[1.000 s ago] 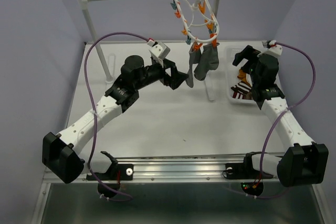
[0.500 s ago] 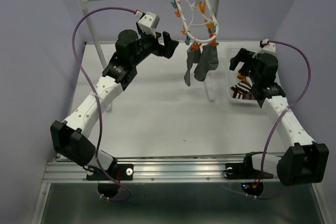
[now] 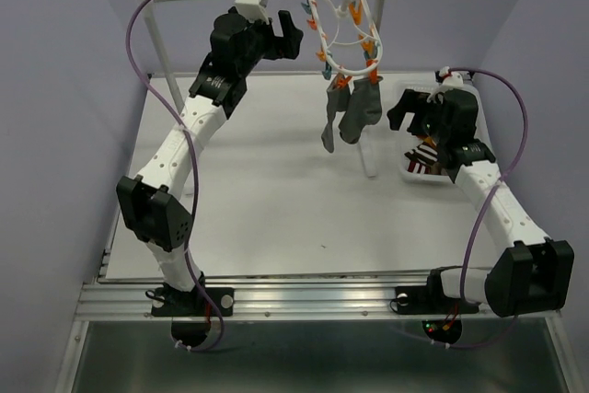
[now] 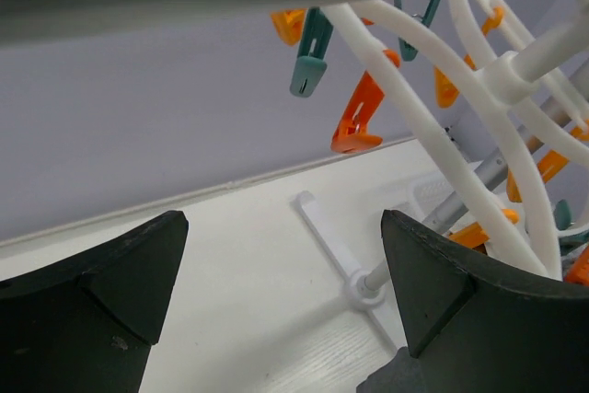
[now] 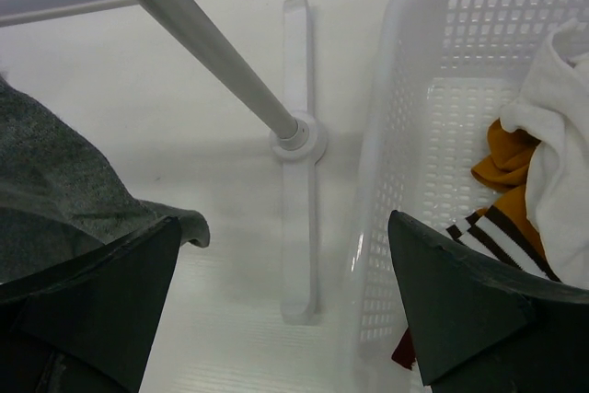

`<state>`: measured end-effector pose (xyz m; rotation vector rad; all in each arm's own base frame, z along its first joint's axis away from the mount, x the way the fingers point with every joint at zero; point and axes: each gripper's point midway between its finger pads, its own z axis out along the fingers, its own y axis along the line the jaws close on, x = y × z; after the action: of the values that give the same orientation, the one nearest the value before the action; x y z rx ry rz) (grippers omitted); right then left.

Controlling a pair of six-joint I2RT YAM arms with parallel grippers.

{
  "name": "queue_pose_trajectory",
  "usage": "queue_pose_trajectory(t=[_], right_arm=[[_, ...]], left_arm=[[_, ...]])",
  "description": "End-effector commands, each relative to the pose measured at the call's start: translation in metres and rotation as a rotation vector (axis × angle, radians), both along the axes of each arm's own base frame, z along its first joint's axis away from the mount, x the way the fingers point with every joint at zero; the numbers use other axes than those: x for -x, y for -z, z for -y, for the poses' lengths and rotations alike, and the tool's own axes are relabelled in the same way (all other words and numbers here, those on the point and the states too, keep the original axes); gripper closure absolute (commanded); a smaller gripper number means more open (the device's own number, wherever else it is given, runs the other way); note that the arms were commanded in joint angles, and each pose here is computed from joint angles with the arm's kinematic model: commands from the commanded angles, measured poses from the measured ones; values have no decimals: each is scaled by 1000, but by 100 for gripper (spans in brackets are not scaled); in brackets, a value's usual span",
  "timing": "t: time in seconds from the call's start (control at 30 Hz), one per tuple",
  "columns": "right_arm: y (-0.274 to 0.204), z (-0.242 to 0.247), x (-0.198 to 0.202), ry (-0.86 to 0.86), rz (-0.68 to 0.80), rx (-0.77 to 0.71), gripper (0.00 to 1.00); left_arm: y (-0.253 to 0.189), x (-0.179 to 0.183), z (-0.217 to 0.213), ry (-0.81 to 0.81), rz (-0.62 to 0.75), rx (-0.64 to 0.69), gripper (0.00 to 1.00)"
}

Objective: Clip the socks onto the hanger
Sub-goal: Clamp the sock onto the hanger.

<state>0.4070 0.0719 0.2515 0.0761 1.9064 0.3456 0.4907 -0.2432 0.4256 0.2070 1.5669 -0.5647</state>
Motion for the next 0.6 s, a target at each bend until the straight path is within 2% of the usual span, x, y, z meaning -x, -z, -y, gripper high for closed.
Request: queue_pose_trajectory(t=[0.0,0.33,0.57], right_arm=[[-41,2,4,6,107,2,0],[-41,-1,6,-2,104,-11,0],[-42,1,7,2,110,-6,0]], left_arm=[[-16,-1,-7,-37,32,33,1],[-2,-1,23,113,9,61,1],[9,19,35,209,-10,70,1]])
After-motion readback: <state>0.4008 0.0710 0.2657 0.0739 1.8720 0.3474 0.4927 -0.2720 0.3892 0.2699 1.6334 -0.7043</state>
